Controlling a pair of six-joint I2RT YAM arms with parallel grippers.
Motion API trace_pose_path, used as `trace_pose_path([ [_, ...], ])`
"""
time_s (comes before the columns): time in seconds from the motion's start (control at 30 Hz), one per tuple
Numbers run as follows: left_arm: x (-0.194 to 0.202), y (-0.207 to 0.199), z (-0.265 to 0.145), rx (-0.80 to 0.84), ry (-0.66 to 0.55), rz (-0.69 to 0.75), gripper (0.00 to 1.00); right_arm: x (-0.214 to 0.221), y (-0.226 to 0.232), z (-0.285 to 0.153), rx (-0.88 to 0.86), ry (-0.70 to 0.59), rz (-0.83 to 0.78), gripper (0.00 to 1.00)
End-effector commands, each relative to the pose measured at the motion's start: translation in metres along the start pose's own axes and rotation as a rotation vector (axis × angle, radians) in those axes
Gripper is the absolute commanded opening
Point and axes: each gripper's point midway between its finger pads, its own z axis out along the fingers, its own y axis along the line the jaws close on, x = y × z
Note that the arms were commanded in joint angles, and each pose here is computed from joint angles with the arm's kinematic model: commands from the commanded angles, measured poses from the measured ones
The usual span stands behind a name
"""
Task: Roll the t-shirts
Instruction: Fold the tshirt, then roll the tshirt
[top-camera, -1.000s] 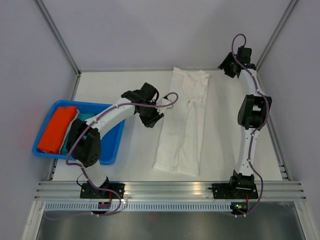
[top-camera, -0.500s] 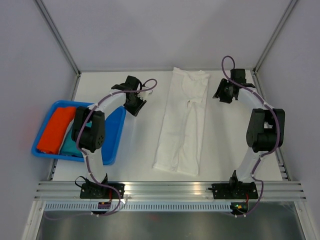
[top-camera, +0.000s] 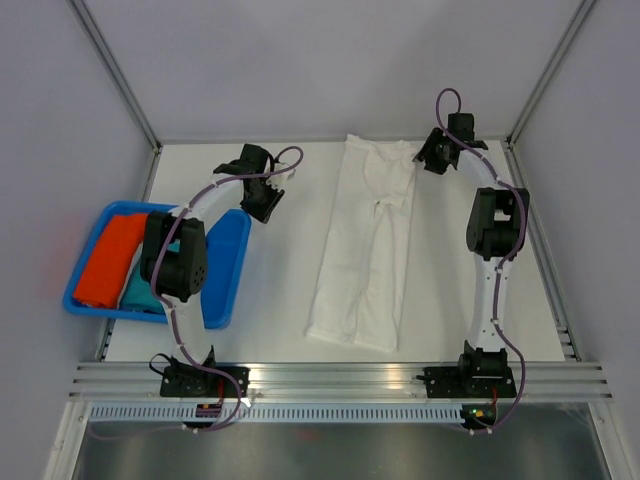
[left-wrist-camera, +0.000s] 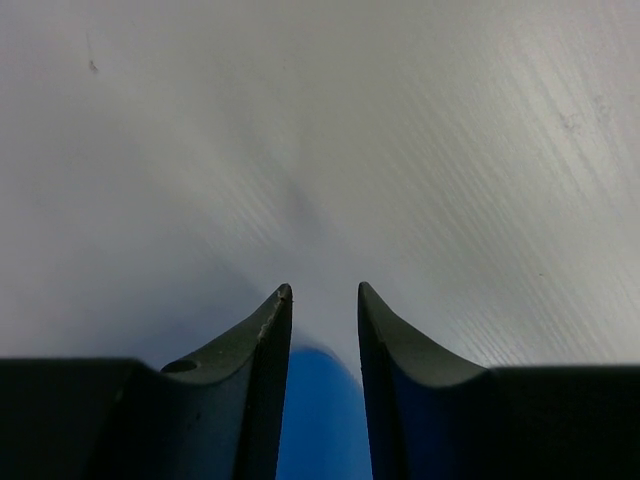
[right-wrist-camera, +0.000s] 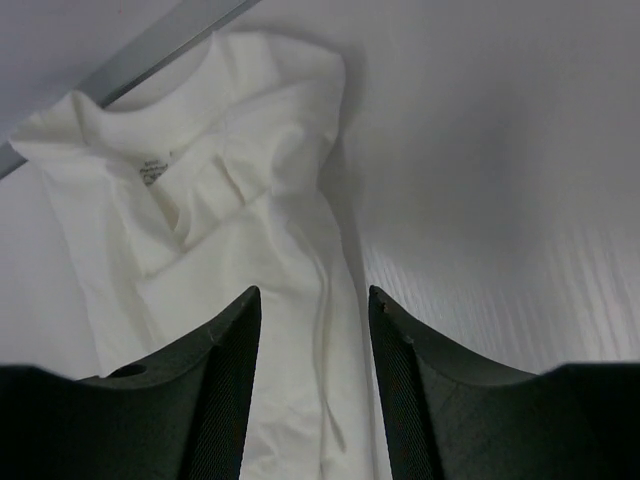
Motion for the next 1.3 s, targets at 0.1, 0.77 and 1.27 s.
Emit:
trace_pose_path([
  [0.1, -0.024, -0.016, -0.016, 0.086, -0.096, -0.03, 0.39, 0.0, 0.009, 0.054, -0.066, 0.015, 0.191, 0.42],
  [0.77, -0.027, -0.127, -0.065, 0.275, -0.212, 0.378, 0.41, -0.027, 0.043, 0.03, -0.099, -0.048, 0.082, 0.56],
  [1.27, 0.015, -0.221, -0.152, 0.474, -0.326, 0.552, 0.45, 0.052, 0.032, -0.275, -0.11, -0.26, -0.33, 0.63],
])
